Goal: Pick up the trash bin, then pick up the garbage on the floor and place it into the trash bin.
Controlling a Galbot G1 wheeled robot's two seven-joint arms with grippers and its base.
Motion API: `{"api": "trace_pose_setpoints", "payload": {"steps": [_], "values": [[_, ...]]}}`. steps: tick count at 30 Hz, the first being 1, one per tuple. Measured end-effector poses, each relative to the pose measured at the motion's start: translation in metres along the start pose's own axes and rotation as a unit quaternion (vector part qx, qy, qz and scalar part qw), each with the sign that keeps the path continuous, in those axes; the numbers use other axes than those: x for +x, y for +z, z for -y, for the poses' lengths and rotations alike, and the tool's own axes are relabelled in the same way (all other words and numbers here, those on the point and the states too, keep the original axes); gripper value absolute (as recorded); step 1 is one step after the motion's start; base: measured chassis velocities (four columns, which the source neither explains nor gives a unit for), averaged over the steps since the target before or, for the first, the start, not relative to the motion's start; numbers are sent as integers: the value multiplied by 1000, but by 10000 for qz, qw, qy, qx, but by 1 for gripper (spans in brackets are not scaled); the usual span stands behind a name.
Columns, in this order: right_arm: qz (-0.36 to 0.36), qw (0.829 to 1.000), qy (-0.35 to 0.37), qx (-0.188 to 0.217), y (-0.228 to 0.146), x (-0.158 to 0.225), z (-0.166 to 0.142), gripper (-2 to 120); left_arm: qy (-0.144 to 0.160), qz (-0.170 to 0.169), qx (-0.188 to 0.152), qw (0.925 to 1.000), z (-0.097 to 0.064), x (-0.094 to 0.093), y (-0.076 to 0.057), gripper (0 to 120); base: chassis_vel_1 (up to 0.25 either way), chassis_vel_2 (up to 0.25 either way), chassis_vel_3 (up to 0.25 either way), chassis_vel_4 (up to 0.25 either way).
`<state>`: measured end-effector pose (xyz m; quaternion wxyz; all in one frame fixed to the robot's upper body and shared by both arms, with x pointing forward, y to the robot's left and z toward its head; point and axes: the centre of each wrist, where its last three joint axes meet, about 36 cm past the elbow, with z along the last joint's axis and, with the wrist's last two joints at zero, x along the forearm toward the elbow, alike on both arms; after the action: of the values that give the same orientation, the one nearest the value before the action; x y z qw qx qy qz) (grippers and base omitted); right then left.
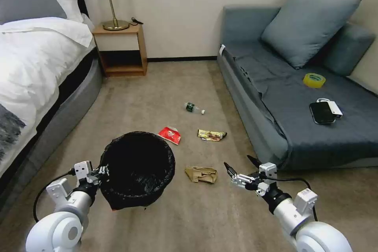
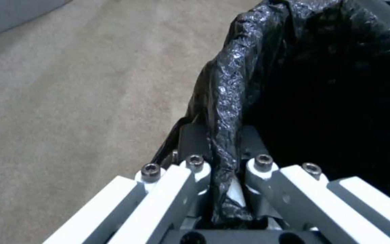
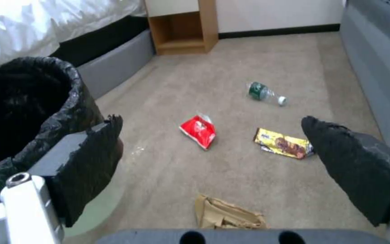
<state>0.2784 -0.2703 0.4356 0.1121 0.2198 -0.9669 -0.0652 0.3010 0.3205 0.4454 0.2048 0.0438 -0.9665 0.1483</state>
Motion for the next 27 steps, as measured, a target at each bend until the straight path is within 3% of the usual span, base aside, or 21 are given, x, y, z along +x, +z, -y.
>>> {"api": "trace_pose_setpoints", "payload": {"steps": [8, 21, 27], "values": [[6, 10000, -6, 1, 0, 0, 0, 100, -2, 6, 8, 10000, 0, 0, 0, 4, -120, 120, 123, -115], [183, 9996, -201, 90, 17, -4, 2, 100, -15, 40, 80, 10000, 2, 6, 1, 4, -202, 213, 207, -203], [-353, 9982, -416, 268, 43, -25, 11, 100, 16, 53, 145, 9999, 3, 11, 8, 4, -27, 38, 32, -30]]}}
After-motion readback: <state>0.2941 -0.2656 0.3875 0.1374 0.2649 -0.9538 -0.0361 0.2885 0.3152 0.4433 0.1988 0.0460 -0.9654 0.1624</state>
